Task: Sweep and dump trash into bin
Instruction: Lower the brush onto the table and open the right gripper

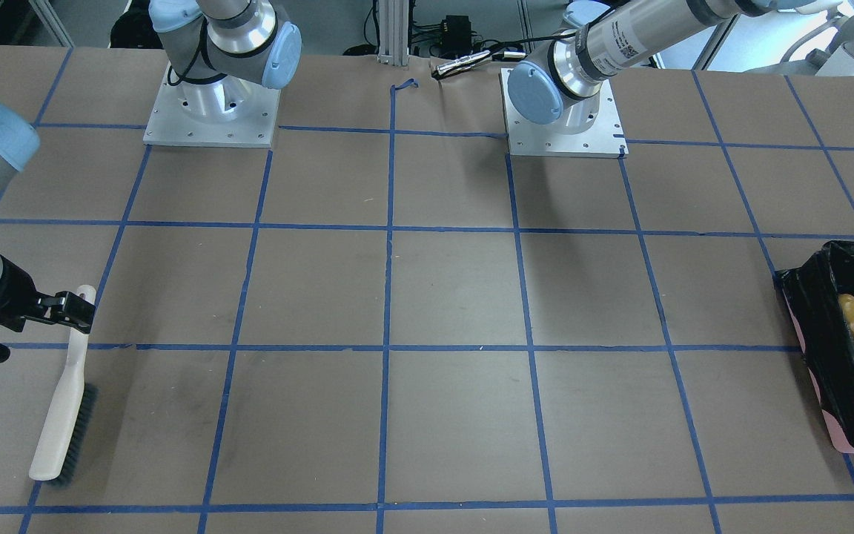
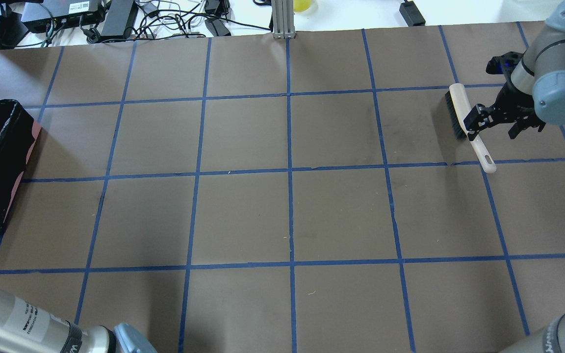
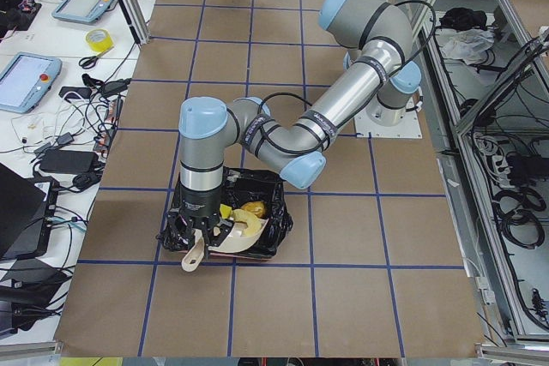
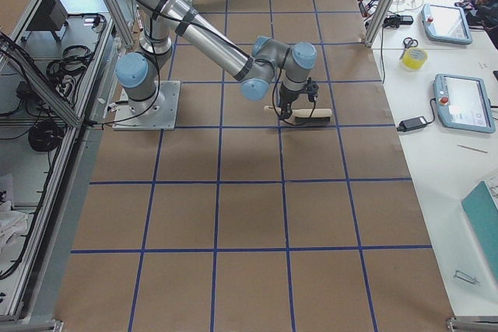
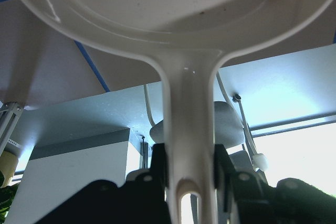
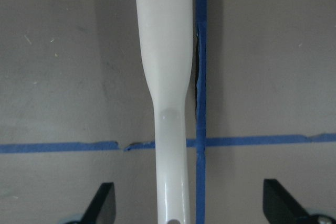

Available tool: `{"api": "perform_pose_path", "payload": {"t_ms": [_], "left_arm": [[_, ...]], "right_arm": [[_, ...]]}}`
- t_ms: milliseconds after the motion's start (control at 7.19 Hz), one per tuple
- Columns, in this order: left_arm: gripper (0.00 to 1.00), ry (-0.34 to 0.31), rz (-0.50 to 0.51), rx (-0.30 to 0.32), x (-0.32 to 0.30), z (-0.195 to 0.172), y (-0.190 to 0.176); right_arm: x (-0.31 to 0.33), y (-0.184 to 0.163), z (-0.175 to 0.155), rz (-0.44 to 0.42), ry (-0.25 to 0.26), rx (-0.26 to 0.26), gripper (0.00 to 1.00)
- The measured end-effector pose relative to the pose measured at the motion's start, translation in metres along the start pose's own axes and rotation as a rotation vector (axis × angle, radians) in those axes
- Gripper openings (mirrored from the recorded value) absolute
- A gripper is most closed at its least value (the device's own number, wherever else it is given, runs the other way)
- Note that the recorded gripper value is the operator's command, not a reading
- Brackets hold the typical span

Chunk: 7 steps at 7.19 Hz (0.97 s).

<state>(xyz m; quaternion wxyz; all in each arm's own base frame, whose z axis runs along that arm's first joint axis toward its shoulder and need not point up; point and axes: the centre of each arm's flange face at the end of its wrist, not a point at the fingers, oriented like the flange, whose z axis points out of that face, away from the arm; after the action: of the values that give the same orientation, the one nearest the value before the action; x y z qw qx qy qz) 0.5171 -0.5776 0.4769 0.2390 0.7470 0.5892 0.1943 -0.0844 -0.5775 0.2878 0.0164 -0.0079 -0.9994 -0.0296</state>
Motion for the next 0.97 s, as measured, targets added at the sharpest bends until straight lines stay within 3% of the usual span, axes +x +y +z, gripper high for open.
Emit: {"api": "perform_pose_path", "payload": {"t_ms": [417,695,973], "left_arm": [[0.0,-0.024,-0.018,-0.132,-0.011,-0.039,0.002],[0.0,-0.053,-0.039,-0.227,-0.015,-0.051,-0.01],[0.0,-0.063,-0.043,-0.253,-0.01,-0.056,-0.024]], "right_arm": [[-0.024,0.034,-0.075,0.12,-0.019,0.002,1.0],[-0.046,0.055,-0.11,0.116,-0.023,0.014,1.0],[-0.086,0.06,-0.154,0.052,-0.001,0.085,1.0]]}}
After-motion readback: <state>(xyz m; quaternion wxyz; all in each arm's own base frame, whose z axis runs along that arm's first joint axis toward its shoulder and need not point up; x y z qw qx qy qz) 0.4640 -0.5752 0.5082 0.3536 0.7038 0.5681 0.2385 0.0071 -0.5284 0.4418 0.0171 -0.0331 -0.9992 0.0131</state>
